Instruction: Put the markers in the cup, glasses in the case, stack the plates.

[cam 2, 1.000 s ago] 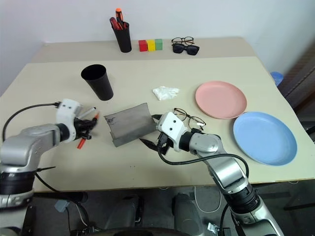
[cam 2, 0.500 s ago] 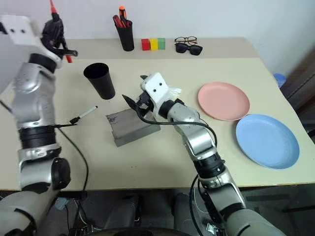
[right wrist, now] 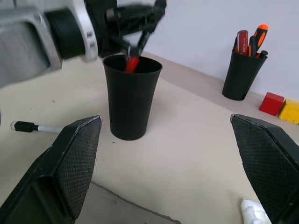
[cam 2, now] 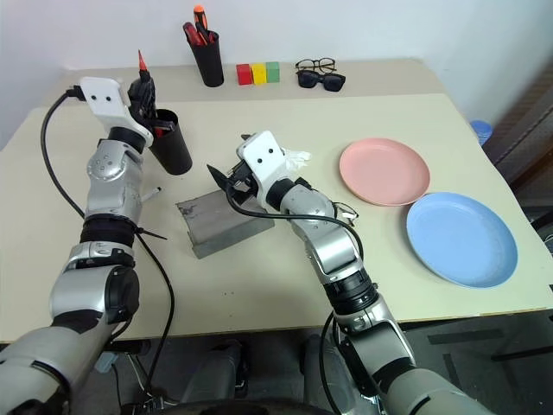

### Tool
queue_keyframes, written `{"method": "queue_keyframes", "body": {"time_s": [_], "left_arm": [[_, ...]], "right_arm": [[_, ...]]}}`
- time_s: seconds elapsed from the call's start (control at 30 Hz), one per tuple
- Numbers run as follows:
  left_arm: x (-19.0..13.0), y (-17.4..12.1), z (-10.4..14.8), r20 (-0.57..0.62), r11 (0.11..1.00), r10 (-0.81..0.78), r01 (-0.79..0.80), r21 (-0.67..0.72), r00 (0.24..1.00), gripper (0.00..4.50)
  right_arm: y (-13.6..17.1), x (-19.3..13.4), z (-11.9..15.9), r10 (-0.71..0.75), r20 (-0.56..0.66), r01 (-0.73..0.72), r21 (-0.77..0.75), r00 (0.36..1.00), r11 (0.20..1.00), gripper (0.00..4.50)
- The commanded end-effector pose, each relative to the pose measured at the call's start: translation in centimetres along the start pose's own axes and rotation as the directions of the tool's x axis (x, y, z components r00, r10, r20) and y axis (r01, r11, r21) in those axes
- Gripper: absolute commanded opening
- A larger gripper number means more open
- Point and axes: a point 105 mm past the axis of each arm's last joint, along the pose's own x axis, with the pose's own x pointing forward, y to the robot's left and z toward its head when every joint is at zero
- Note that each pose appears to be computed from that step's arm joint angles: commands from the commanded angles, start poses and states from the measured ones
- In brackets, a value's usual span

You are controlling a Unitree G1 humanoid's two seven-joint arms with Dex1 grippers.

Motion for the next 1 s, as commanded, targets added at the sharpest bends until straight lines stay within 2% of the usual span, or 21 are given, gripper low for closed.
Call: {"method": "queue_keyframes", "body": {"time_s": [0.03,0.1,0.23,0.37,0.47,0.53,0.6,0.63,0.73,0.8,0.9,1.0], "left_arm": [[0.0,0.3,1.2,0.058,1.000,0.017,-0.016,-0.012,0.998,1.90],[0.0,0.6,1.5,0.071,0.999,0.037,-0.035,-0.032,0.997,2.94],[-0.2,1.6,2.8,0.114,0.995,0.075,-0.066,-0.077,0.991,2.94],[-1.2,5.5,5.5,0.155,0.977,0.182,-0.160,-0.140,0.971,2.94],[-2.9,7.4,6.6,0.116,0.991,0.109,-0.098,-0.095,0.987,2.94],[-4.7,8.6,6.1,0.007,0.997,0.029,-0.029,-0.065,1.000,3.49],[-6.7,9.0,4.0,-0.201,0.999,-0.053,0.052,-0.008,0.978,4.25],[-7.8,8.8,2.8,-0.302,0.995,-0.085,0.095,0.018,0.950,4.45],[-10.3,8.2,-0.5,-0.549,0.980,-0.118,0.188,0.073,0.827,4.45],[-11.3,7.6,-2.0,-0.652,0.966,-0.136,0.245,0.078,0.746,4.45],[-12.5,6.3,-4.4,-0.775,0.944,-0.163,0.324,0.056,0.611,4.45],[-12.5,5.3,-6.4,-0.832,0.937,-0.183,0.349,0.014,0.524,4.45]], "right_arm": [[0.0,0.0,1.6,0.005,0.052,-0.004,-0.027,0.999,1.000,4.50],[0.1,0.1,1.6,0.012,0.054,-0.010,-0.029,0.998,1.000,4.50],[0.4,0.3,1.7,0.028,0.058,-0.027,-0.029,0.998,0.999,4.50],[0.8,0.3,1.8,0.040,0.059,-0.039,-0.034,0.997,0.999,4.50],[0.6,0.1,1.8,0.034,0.057,-0.032,-0.035,0.998,0.999,4.50],[0.4,-0.2,1.6,0.028,0.051,-0.026,-0.036,0.998,0.999,4.50],[0.3,-0.4,1.4,0.030,0.044,-0.029,-0.037,0.999,0.999,4.50],[0.3,-0.6,1.3,0.035,0.041,-0.034,-0.037,0.999,0.999,4.50],[1.1,-1.2,1.2,0.107,0.032,-0.106,-0.045,0.994,0.993,4.50],[1.9,-1.9,1.1,0.184,0.019,-0.182,-0.078,0.983,0.980,4.50],[2.9,-2.9,0.9,0.272,-0.002,-0.271,-0.096,0.962,0.958,4.50],[3.4,-3.8,0.8,0.324,-0.017,-0.324,-0.105,0.946,0.940,4.50]]}}
